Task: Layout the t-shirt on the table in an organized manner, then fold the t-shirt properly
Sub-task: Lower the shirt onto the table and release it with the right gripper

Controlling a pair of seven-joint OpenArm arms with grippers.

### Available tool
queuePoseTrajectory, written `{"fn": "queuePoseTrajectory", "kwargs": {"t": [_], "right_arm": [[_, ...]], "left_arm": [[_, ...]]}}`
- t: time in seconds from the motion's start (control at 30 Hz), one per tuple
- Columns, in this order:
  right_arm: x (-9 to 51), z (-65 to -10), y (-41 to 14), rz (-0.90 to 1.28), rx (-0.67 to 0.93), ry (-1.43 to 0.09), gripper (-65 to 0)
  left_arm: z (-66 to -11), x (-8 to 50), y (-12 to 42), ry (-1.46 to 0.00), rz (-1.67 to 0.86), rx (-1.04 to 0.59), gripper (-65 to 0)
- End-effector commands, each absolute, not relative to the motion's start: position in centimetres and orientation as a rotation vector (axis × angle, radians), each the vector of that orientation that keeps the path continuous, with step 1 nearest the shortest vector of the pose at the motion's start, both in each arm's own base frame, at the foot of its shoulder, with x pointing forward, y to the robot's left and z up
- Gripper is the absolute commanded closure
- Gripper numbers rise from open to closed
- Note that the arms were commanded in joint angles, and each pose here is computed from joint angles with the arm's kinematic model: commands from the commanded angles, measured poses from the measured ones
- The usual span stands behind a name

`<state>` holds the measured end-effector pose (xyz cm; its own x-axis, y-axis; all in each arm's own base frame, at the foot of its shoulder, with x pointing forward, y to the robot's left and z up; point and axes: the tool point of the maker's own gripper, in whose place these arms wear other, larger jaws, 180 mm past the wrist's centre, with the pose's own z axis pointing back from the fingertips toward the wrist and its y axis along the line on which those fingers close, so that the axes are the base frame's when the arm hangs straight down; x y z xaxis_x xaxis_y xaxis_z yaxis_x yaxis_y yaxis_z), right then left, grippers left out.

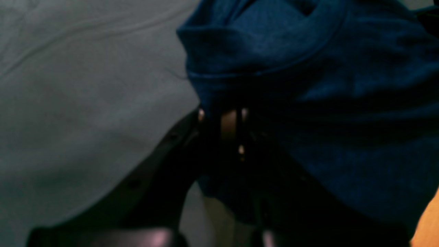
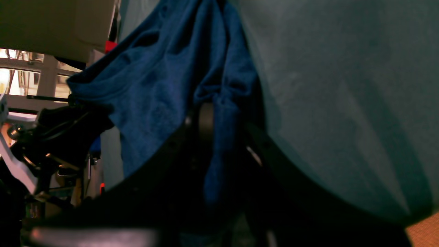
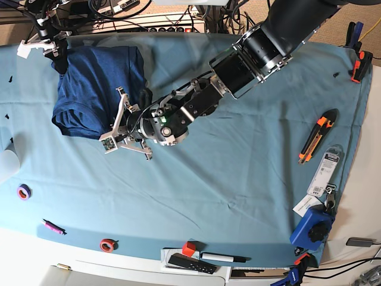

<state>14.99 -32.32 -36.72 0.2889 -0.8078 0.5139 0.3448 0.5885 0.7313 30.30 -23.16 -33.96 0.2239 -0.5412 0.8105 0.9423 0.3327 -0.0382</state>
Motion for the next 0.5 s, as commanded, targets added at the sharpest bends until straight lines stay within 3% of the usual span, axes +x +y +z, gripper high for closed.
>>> {"fn": "queuePoseTrajectory", "kwargs": {"t": [0.0, 0.07, 0.17, 0.23, 0.47], "right_arm": [[15.2, -35.7, -33.1, -0.798, 0.525, -1.042, 0.0], [15.2, -35.7, -33.3, -0.792, 0.515, -1.036, 0.0], [15.6, -34.8, -34.0, -0.703, 0.475, -1.061, 0.0], [15.7, -34.2, -34.8, -0.685, 0.457, -1.07, -0.1], [15.9, -32.9, -36.6, -0.646, 0.412, -1.084, -2.6]], "left_arm": [[-31.4, 31.0, -24.6, -0.87, -1.118, -0.642, 0.0], [-31.4, 31.0, -24.6, -0.872, -1.121, -0.637, 0.0], [-31.5, 30.9, -24.5, -0.865, -1.128, -0.633, -17.5], [-31.5, 30.8, -24.6, -0.863, -1.135, -0.637, -25.2], [-31.6, 30.8, -24.5, -0.858, -1.136, -0.632, -27.1]]}}
